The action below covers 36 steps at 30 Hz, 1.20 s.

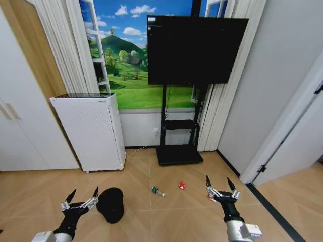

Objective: Pick up the trash bin and place the garbage on the floor into it.

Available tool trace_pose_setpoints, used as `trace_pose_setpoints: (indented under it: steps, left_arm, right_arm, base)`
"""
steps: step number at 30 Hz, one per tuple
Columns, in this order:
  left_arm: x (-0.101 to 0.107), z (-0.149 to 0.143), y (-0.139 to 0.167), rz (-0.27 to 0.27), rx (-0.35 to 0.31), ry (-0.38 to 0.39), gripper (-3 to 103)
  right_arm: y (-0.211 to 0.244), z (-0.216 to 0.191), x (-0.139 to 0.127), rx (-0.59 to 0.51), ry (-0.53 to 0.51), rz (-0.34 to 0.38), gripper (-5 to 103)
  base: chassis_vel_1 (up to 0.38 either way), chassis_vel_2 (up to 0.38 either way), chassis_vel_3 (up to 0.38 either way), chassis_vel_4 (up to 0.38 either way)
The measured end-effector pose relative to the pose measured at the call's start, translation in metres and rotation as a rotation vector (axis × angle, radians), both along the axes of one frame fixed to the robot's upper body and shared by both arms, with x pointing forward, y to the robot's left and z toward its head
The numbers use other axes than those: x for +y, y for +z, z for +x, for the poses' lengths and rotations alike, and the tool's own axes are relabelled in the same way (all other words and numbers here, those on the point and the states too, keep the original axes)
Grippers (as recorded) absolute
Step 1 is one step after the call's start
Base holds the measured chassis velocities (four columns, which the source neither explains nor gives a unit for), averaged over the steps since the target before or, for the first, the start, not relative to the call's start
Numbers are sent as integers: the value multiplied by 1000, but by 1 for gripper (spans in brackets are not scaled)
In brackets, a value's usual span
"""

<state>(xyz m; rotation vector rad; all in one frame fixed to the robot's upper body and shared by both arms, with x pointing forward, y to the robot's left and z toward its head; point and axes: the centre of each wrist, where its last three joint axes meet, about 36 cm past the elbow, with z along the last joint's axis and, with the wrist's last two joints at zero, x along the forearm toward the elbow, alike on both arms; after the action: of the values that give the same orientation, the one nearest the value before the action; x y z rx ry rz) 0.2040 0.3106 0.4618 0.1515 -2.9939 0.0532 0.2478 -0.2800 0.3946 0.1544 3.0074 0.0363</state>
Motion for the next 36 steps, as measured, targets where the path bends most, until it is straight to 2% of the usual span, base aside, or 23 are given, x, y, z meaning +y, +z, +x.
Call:
trace_pose_setpoints:
  steps: [17, 21, 36]
  left_arm:
    - [0, -1, -2, 3, -10, 11, 100]
    - [2, -1, -3, 38, -7, 31, 100]
    - [1, 0, -3, 42, -9, 39, 100]
  right_arm:
    - [-7, 4, -2, -23, -14, -7, 100]
    - [-7, 4, -2, -28, -15, -8, 100]
    - [-10, 0, -1, -31, 1, -10, 100]
  base:
    - [-345, 351, 355, -351]
    - [-249, 244, 213, -178]
    - [7, -18, -33, 5]
